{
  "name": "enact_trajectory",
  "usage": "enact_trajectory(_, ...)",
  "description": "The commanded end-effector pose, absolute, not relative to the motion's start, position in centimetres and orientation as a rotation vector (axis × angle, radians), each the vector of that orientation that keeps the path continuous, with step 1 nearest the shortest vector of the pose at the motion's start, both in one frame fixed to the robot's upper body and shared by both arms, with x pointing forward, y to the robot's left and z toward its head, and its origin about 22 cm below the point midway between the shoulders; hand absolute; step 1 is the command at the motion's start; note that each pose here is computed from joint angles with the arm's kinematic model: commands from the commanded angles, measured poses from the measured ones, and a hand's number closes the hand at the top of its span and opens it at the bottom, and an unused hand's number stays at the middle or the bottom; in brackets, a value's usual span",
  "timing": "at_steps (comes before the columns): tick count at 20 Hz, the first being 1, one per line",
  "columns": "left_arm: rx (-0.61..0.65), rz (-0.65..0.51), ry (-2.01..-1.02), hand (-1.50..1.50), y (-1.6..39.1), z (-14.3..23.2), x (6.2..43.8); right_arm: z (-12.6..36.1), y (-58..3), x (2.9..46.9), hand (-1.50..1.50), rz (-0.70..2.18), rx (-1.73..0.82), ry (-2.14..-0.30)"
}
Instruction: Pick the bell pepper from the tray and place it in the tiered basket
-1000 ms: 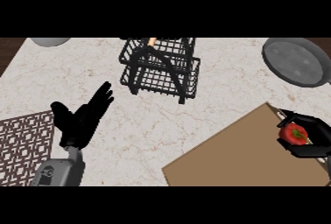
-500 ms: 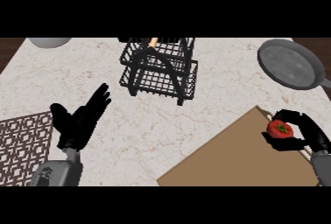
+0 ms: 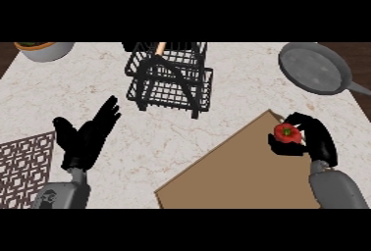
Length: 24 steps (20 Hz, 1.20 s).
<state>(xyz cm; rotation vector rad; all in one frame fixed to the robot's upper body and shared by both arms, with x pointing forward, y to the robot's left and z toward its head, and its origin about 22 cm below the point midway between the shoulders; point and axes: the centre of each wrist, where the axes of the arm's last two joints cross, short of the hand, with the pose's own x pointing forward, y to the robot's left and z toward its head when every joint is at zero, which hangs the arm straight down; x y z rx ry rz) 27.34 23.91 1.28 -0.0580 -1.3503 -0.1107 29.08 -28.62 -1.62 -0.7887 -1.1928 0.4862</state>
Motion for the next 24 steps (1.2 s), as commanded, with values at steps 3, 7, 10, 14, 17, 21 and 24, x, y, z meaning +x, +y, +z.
enact_trajectory(3, -0.047, -0.094, -1.34, 0.0, 24.2, 1.0, 27.1, 4.8, -21.5, 30.1, 1.5, 0.341, -0.914, -1.362)
enact_trajectory(7, -0.036, -0.088, -1.336, 0.0, 24.3, 1.2, 27.4, 9.6, -17.3, 29.3, 1.5, 0.353, -0.983, -1.463)
enact_trajectory(10, -0.038, -0.097, -1.349, 0.0, 24.8, 1.7, 27.3, 13.6, -14.4, 28.1, 1.5, 0.305, -1.012, -1.503)
enact_trajectory(14, -0.069, -0.104, -1.339, 0.0, 23.9, 1.0, 27.0, 18.9, -10.9, 26.1, 1.5, 0.319, -1.124, -1.509)
enact_trajectory(17, -0.086, -0.126, -1.353, 0.0, 23.4, 1.3, 27.3, 22.8, -8.2, 24.0, 1.5, 0.306, -1.159, -1.477)
enact_trajectory(21, -0.109, -0.144, -1.363, 0.0, 22.6, 1.4, 27.6, 26.1, -5.4, 23.5, 1.5, 0.365, -1.265, -1.392)
enact_trajectory(24, -0.109, -0.172, -1.376, 0.0, 21.5, 3.1, 28.8, 29.0, -4.3, 25.8, 1.5, 0.349, -1.27, -1.366)
